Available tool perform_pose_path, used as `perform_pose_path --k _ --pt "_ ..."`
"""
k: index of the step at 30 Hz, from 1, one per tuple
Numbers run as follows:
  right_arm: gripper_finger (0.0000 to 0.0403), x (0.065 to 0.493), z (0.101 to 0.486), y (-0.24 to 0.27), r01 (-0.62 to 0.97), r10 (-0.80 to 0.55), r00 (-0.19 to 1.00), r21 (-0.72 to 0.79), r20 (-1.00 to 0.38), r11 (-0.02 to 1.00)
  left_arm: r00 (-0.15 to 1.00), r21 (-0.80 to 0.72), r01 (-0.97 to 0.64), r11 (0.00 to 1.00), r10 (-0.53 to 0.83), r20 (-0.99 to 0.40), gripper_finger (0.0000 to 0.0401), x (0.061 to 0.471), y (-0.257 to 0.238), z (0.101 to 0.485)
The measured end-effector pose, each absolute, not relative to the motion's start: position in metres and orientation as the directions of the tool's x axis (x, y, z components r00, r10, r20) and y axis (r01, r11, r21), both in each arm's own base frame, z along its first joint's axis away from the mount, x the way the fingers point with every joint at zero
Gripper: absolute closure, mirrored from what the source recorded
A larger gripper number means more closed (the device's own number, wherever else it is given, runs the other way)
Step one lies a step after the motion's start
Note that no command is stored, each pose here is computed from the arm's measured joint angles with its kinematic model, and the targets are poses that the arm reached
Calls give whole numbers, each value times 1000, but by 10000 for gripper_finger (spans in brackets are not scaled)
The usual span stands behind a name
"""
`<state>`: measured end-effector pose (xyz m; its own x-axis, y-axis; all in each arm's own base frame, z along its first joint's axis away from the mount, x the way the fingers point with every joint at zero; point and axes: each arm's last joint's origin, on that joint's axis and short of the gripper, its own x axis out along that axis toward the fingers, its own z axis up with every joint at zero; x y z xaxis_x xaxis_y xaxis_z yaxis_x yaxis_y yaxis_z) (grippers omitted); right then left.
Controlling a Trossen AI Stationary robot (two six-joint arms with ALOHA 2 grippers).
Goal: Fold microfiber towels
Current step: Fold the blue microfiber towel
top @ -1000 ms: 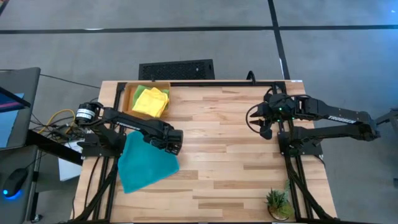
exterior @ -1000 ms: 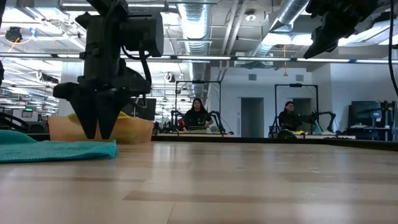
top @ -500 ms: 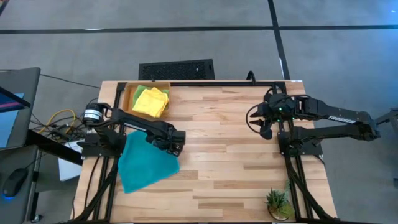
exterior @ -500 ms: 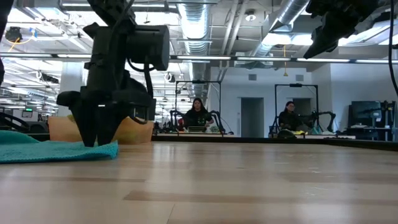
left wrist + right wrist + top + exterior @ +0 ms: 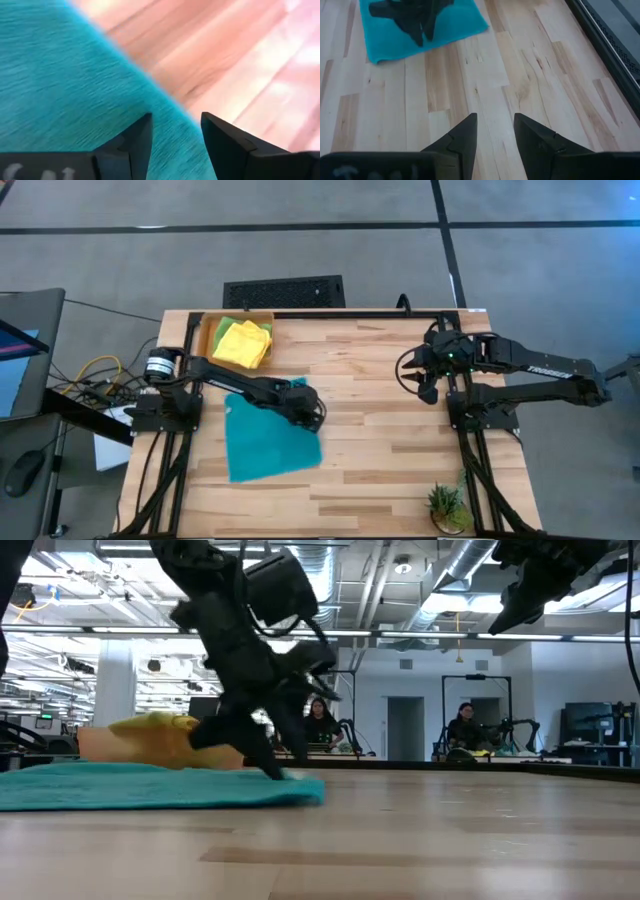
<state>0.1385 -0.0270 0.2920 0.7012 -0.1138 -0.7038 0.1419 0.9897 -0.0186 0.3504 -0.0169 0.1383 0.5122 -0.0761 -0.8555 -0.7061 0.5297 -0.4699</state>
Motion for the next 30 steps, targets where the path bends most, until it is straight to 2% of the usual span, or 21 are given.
perform_pose_path --k 6,11,15,20,22,30 --pt "249 139 292 -27 142 -114 702 -19 -703 990 620 -595 -582 554 -171 -766 240 368 -19 130" --pt "249 139 292 -27 142 -114 704 -19 -701 990 687 -579 -491 651 -119 -717 240 372 -18 169" --pt "249 140 294 -26 132 -110 717 -21 -688 991 661 -468 -485 739 -40 -750 240 360 -16 209" --pt "249 149 296 -21 86 -85 756 -30 -649 996 577 -311 -513 800 54 -815 240 323 -25 260" --pt "249 157 295 -17 53 -60 760 -31 -647 998 527 -265 -536 802 73 -847 240 305 -34 269" --pt "249 203 280 7 -127 54 757 -65 -651 990 427 -262 -583 769 16 -904 240 257 -89 282"
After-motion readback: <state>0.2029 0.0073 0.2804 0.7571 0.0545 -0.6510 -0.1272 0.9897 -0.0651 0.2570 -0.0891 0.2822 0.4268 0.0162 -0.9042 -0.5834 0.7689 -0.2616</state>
